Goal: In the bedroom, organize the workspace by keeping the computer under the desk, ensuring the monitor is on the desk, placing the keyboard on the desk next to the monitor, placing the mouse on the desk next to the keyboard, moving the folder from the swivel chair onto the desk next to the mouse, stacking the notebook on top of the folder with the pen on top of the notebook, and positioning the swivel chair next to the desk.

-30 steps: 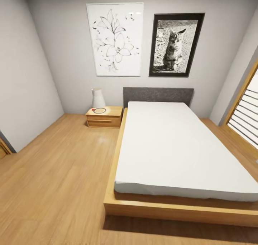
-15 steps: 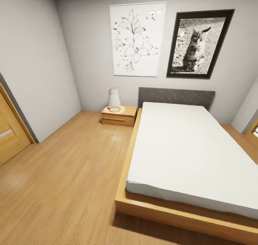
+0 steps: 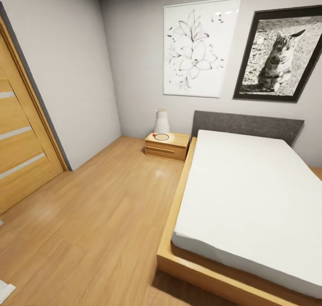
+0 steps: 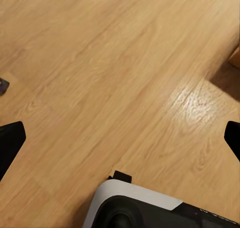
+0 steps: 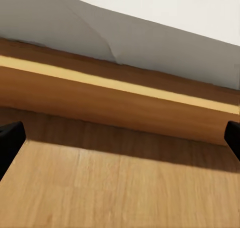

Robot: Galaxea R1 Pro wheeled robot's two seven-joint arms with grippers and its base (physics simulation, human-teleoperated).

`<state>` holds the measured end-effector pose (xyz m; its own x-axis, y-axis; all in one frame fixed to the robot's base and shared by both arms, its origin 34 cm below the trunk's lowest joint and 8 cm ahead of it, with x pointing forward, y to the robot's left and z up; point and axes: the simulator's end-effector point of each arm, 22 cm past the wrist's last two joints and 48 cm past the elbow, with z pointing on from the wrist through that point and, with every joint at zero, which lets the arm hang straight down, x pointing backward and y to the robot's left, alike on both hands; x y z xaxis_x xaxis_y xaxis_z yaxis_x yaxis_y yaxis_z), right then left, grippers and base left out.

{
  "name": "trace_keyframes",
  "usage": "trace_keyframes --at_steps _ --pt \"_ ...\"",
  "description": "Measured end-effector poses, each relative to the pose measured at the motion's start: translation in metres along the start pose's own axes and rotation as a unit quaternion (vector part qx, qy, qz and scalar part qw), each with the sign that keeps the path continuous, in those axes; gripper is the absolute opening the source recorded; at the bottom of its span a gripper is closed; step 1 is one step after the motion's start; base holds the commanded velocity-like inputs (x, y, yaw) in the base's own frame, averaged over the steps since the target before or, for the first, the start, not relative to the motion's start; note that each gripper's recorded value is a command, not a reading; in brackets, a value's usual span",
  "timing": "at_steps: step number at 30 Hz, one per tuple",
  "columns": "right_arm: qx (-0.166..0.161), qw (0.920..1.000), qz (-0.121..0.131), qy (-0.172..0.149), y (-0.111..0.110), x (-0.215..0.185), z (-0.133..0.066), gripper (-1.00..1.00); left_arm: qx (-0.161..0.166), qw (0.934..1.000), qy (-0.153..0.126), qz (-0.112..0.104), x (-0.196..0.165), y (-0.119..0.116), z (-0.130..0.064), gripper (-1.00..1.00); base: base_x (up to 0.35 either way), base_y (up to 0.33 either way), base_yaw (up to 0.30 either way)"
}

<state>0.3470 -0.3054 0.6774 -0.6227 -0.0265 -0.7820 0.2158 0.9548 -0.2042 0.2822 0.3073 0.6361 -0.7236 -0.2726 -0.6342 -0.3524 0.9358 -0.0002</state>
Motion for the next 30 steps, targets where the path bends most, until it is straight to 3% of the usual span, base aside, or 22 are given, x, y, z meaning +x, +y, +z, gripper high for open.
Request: trace_keyframes --at_steps 15,25,30 --pt "-0.008 0.9999 -0.01 0.009 0.0024 0.0087 -0.0044 1.0 0.001 0.9999 0.015 0.0 0.0068 -0.0011 -0.0001 1.0 0.305 -0.041 0.289" --pt "-0.01 0.9998 -0.012 0.009 0.0033 0.0086 -0.0044 1.0 0.002 0.9999 0.015 0.0 0.0065 -0.0017 0.0001 1.0 0.036 -0.012 0.289" --pt "-0.01 0.9998 -0.012 0.009 0.0035 0.0087 -0.0041 1.0 0.002 0.9999 0.015 0.0 0.0065 -0.0017 0.0004 1.0 -0.16 0.0 0.289"
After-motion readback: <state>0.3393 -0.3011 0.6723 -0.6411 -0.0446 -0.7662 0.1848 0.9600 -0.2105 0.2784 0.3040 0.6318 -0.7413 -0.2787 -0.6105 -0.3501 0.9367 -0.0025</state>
